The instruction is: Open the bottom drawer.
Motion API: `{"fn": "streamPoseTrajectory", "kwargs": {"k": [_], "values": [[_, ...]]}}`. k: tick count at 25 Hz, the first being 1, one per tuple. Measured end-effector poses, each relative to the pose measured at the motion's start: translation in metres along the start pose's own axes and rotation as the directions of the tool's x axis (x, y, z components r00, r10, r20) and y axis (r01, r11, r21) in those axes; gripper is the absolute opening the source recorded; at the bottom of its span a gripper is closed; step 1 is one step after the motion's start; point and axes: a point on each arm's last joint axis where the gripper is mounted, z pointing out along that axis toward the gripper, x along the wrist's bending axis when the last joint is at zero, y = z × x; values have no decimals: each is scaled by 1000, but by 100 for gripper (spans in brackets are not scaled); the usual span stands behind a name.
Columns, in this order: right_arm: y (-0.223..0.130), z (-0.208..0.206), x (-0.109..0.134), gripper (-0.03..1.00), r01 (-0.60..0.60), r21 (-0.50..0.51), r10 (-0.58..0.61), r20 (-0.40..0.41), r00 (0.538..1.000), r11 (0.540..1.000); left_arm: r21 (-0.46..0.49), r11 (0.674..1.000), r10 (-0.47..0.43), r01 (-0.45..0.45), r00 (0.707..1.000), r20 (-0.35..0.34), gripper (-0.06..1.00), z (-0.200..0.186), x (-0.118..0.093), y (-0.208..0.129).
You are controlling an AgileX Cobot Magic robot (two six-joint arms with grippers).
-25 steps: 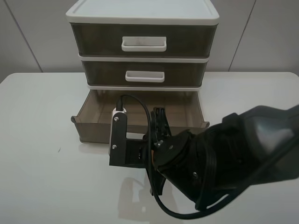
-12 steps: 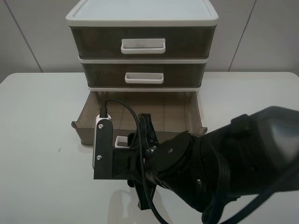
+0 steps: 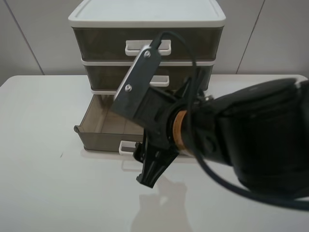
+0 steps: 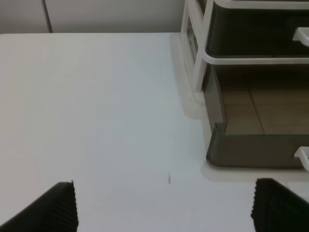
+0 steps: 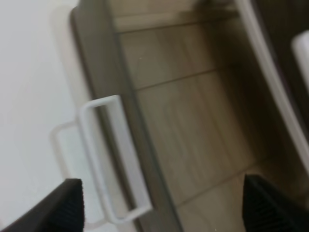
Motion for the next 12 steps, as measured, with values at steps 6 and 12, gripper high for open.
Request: {"fn": "streamPoseTrajectory", "kwargs": {"k": [6,12], "values": [[-24,-62,-78,69,-267,37,263,88,961,963,0,1000,0,0,1000,0,74,0,0,0],[-67,-130,-124,69,-499,2,494,136,859,866,0,1000,0,0,1000,0,74,0,0,0]]}}
